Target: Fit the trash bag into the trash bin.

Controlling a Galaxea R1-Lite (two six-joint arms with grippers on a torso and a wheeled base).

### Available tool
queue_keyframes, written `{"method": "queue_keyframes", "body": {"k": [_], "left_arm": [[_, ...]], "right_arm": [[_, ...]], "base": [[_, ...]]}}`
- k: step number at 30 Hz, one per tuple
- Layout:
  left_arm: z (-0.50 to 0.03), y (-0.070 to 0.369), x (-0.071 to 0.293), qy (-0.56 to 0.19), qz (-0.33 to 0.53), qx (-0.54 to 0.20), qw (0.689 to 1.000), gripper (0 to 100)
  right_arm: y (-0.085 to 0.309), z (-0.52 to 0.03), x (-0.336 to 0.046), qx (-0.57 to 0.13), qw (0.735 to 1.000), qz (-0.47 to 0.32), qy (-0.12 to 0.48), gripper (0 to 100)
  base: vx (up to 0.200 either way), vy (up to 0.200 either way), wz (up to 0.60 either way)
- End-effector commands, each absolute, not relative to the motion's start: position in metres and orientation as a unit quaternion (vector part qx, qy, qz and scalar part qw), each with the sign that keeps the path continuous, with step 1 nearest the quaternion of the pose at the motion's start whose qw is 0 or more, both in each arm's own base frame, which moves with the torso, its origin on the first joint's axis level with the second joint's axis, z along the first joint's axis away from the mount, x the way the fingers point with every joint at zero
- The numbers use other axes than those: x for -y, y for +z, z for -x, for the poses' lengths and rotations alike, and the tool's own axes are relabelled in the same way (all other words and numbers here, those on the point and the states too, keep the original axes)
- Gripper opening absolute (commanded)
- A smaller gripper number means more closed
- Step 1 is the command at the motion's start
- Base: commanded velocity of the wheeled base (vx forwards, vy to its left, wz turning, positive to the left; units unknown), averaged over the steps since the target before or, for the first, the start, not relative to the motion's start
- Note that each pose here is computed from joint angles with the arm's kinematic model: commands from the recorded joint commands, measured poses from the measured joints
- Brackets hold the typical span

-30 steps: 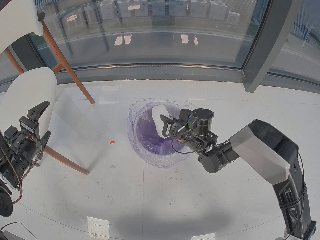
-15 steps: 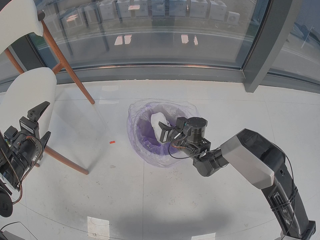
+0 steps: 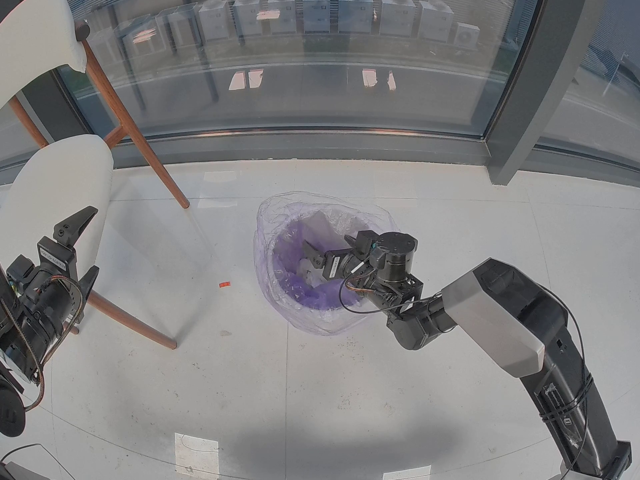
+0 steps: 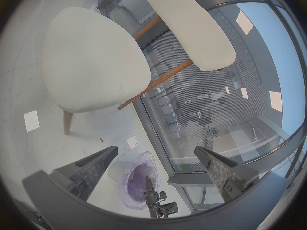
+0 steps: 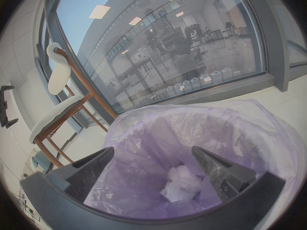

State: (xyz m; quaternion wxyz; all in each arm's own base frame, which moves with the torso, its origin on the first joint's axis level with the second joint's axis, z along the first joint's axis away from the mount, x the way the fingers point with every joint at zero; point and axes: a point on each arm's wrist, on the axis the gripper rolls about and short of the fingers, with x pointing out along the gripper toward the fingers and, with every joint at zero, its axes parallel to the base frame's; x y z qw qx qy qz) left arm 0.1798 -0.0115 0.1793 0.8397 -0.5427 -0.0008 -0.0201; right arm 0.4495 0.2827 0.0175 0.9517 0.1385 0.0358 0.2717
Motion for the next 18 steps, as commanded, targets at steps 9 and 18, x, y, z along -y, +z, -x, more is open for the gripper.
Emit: {"method": "queue_keyframes", "body": {"k": [9, 18], "left_arm": [[-0.133, 0.192, -0.003, -0.017, 0.472, 0.08, 0.878, 100], [-0.097, 0.17, -0.001, -0.013, 0.344, 0.074, 0.936, 100]], "right_arm": [[0.169, -0.38, -0.173, 0.027, 0.968, -0.16, 0.19, 100], [0.201, -0.272, -0.044, 0.032, 0.986, -0.153, 0.057, 100]], "base": [[0.0, 0.0, 0.0], [0.0, 0.0, 0.0]]}}
